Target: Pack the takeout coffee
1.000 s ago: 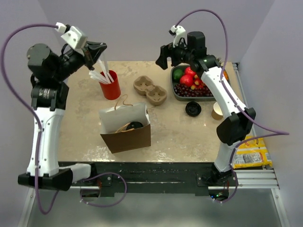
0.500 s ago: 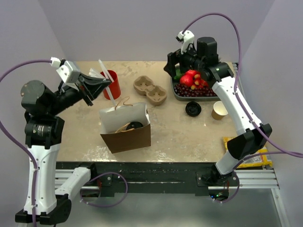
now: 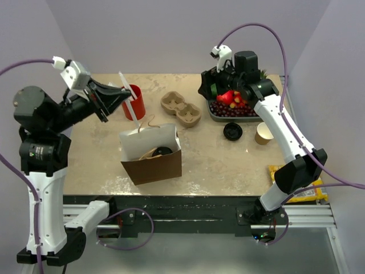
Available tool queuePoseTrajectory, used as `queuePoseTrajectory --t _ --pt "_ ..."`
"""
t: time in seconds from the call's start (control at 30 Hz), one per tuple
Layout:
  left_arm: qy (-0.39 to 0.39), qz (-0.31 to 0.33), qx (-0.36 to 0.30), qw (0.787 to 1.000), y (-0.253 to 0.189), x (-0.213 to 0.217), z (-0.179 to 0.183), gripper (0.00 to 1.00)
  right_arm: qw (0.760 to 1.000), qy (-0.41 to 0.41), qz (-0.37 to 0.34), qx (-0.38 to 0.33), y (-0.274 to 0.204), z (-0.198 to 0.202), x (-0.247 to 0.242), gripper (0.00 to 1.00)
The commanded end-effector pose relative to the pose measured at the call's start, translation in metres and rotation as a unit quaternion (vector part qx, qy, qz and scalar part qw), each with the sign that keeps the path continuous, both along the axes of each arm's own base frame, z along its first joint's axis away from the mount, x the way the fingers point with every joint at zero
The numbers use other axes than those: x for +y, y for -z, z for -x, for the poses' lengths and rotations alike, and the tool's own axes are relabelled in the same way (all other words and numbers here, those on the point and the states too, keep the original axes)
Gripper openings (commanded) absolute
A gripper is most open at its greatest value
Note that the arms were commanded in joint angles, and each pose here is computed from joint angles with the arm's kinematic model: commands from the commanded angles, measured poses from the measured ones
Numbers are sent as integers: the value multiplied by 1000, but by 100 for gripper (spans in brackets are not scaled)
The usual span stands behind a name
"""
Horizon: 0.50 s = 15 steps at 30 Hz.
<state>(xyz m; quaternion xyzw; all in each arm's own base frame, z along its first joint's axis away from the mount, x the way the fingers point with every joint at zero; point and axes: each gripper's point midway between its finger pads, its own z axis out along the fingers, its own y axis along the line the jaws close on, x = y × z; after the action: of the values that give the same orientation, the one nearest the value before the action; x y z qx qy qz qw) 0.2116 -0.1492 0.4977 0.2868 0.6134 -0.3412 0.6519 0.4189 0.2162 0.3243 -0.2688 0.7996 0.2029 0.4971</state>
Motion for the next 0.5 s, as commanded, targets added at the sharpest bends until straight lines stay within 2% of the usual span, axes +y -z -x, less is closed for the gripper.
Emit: queuePoseTrajectory --t 0.0,0.2,0.33,0.37,0.4,0.43,0.47 --pt "23 -24 -37 999 -38 -2 26 0 999 2 -19 -30 -26 10 -5 95" --pt "47 -26 21 998 1 -6 41 0 999 0 -21 -32 -29 12 -4 95" --pt "57 -16 55 997 23 -8 40 0 999 -2 -20 -32 -31 15 -5 96" --pt "57 -14 79 995 40 -9 32 0 999 -3 -18 -33 -32 17 -6 96" --pt "58 -13 77 995 44 -9 28 2 999 -5 -17 -33 -32 19 -6 96" --pt "56 -8 84 995 49 -10 23 8 999 -7 -15 -32 -30 20 -7 98" --pt "48 -4 103 994 63 -9 12 20 999 -10 -11 -34 -31 24 -8 98"
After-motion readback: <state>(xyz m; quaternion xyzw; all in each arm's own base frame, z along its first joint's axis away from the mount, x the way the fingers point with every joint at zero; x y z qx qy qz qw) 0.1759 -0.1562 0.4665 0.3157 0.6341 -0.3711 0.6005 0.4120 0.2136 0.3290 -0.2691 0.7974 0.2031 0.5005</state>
